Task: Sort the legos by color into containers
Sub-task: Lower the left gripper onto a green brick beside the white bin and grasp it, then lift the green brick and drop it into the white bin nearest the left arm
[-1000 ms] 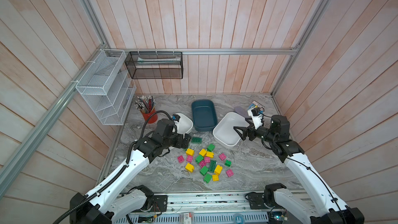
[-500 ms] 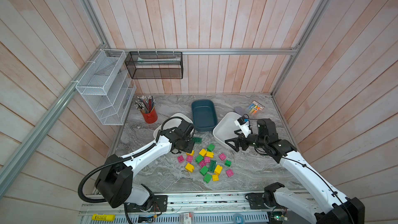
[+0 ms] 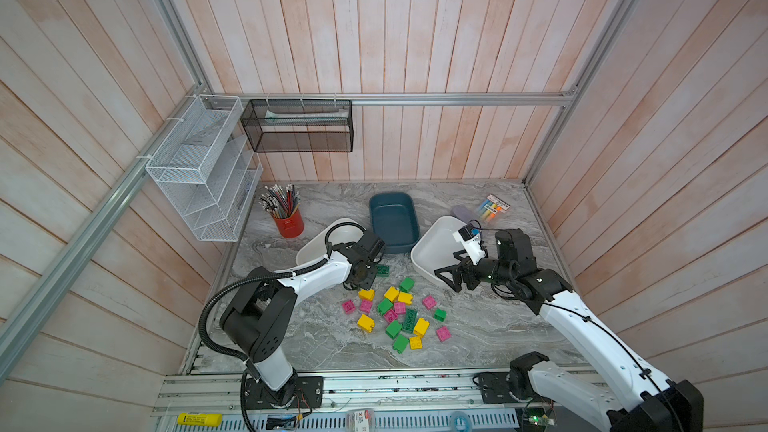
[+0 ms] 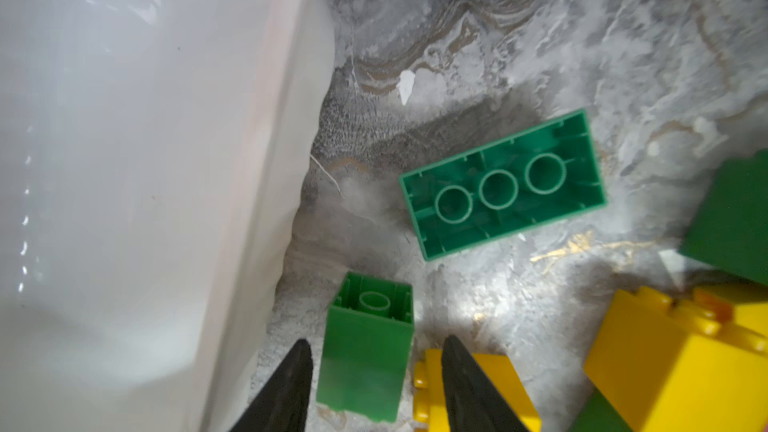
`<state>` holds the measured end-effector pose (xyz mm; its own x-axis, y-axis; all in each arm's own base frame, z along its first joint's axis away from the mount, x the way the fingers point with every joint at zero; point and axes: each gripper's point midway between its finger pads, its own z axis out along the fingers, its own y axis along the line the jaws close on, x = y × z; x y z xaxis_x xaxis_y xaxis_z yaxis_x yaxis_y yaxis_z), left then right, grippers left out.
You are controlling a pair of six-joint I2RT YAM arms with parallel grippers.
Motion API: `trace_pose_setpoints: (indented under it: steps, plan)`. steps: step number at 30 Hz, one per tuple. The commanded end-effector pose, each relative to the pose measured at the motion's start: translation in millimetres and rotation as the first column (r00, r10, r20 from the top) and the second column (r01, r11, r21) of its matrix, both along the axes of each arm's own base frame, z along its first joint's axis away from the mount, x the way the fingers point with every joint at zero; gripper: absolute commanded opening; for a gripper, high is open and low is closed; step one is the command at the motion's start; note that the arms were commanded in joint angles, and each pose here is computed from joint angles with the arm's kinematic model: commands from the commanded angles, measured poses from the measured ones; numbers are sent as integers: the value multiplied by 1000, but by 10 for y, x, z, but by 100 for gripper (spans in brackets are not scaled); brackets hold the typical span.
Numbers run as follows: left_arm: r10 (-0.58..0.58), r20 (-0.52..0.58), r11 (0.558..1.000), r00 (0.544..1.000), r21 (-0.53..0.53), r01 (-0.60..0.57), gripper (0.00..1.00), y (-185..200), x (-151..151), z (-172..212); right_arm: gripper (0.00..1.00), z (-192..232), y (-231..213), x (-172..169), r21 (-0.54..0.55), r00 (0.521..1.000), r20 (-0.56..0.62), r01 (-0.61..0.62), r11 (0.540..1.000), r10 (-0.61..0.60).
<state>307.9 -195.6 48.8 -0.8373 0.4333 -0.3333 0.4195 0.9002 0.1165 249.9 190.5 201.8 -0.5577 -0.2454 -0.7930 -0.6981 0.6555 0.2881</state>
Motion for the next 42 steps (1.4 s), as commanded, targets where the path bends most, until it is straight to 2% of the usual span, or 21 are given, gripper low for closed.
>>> trace_pose_setpoints:
  steps: [1, 8, 17, 26, 30, 32, 37, 42]
  plan:
    - [11, 35, 999, 999, 30, -12, 48, 47, 128, -32, 98, -41, -30, -66, -16, 1000, -17, 7, 1000, -8]
    - [10, -10, 1000, 1000, 23, -9, 45, 22, 75, -221, 98, -72, -39, -83, -26, 1000, -25, 4, 1000, -5]
    - [15, -27, 999, 1000, -33, -16, 25, -54, 28, -122, 98, -78, -47, -60, -41, 1000, -15, 0, 999, -1]
    - [15, 64, 989, 998, -150, -5, 27, -189, 138, 950, 98, 96, -17, -4, -4, 1000, 25, 7, 1000, -7]
    - [104, 88, 973, 991, -217, -83, 27, 85, 266, 1270, 98, 176, 62, 19, 46, 999, 40, -18, 999, 16]
    - [152, 108, 967, 982, -220, -126, 27, 300, 362, 1280, 98, 221, 119, 30, 80, 999, 41, -38, 996, 34]
    - [288, 109, 943, 951, -206, -262, 27, 843, 622, 993, 98, 348, 271, 55, 165, 996, 42, -81, 983, 75]
    - [355, 89, 917, 931, -227, -328, 27, 966, 872, 672, 98, 347, 405, 49, 184, 993, 36, -120, 976, 116]
